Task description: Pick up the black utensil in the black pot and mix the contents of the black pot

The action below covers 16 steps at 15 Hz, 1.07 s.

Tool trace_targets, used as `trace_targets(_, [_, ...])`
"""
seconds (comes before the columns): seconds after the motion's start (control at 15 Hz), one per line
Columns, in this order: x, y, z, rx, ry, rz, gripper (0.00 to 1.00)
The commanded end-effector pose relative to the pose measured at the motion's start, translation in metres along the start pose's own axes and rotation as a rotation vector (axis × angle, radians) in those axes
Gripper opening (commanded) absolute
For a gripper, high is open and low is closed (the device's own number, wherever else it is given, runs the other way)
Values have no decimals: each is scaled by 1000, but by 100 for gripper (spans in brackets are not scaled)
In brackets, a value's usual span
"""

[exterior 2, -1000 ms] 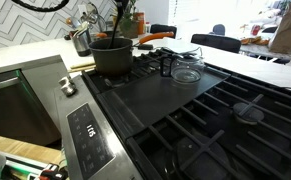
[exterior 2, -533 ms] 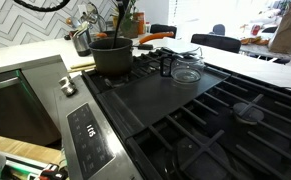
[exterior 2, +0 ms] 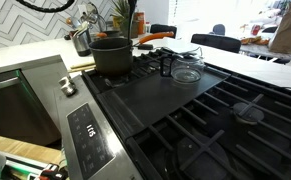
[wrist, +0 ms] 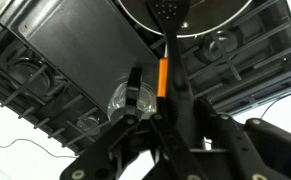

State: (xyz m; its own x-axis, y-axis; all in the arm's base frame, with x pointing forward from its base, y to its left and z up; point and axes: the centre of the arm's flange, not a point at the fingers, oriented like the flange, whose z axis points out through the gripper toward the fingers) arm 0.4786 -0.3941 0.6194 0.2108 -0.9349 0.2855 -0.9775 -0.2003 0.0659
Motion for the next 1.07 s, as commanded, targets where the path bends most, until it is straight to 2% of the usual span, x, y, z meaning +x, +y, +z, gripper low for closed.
trace_targets(0.0, [-18, -15, 0, 71, 46, 25, 9])
trace_targets(0.2, [-32, -31, 2, 134, -10, -5, 9])
trace_targets(0.6, [-66, -46, 11, 184, -132, -128, 9])
trace_targets(0.73, [-72, -45, 9, 181, -140, -196, 9])
trace_targets(1.0, [-86, -38, 8, 120, -183, -374, 9])
